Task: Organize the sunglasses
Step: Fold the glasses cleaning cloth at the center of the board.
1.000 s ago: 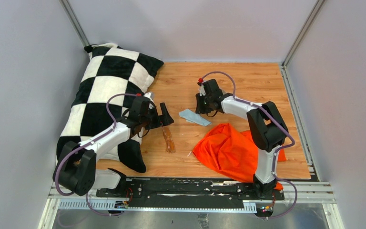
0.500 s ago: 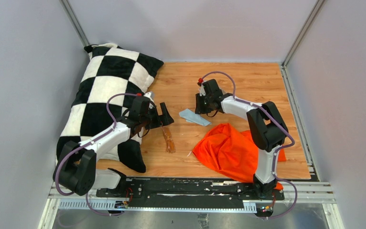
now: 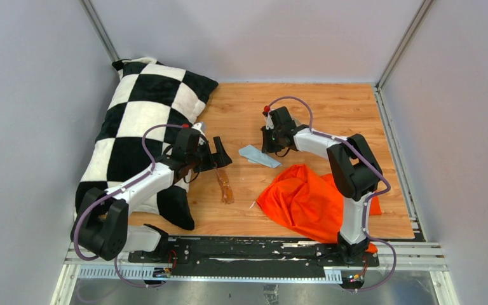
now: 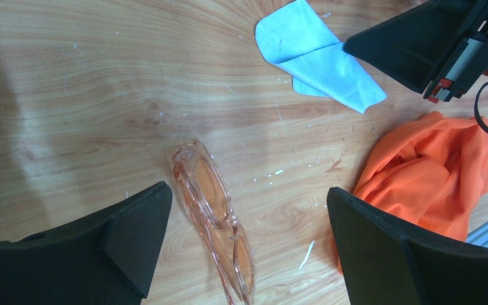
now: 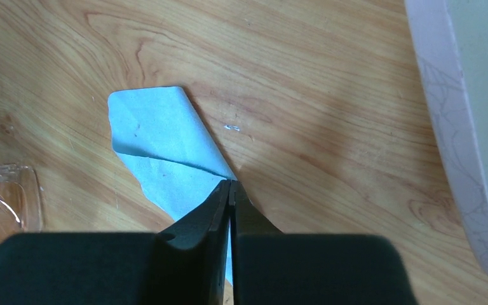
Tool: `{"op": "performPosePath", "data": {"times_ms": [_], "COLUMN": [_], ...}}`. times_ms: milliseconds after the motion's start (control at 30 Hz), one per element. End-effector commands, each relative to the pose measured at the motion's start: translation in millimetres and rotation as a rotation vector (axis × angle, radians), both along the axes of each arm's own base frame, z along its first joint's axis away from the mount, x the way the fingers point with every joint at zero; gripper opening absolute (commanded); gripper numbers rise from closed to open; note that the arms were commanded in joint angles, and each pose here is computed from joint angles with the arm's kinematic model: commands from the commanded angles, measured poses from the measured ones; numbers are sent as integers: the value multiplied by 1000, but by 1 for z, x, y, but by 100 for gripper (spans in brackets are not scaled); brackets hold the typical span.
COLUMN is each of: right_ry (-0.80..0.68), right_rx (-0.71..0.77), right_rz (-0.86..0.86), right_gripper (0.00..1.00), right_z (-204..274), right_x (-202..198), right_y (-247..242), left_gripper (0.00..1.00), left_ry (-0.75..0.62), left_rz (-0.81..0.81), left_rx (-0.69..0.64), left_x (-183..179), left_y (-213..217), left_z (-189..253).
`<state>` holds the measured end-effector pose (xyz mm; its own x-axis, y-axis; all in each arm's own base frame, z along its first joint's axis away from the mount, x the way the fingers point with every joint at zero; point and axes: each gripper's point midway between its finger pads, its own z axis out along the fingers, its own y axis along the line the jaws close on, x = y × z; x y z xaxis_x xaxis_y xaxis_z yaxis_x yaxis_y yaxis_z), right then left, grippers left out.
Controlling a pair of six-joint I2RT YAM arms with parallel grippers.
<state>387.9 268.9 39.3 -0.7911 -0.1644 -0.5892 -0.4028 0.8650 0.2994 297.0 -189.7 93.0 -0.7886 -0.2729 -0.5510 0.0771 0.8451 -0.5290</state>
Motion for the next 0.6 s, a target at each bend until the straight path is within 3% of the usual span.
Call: {"op": "performPosePath", "data": {"times_ms": [0, 567], "right_ry": [23, 17], "right_rx": [-37, 38], "right_rz": [17, 82], "right_gripper": [1, 0], "right_z": [-12, 15], "right_x": [-8, -41], "right_y": [-2, 0], "left_gripper": [100, 100], "left_ry": [-20, 82], "left_rz": [-5, 66], "left_rx": [-11, -1], "left_x": [7, 23], "left_y": [-2, -11], "left_z": [8, -7]}}
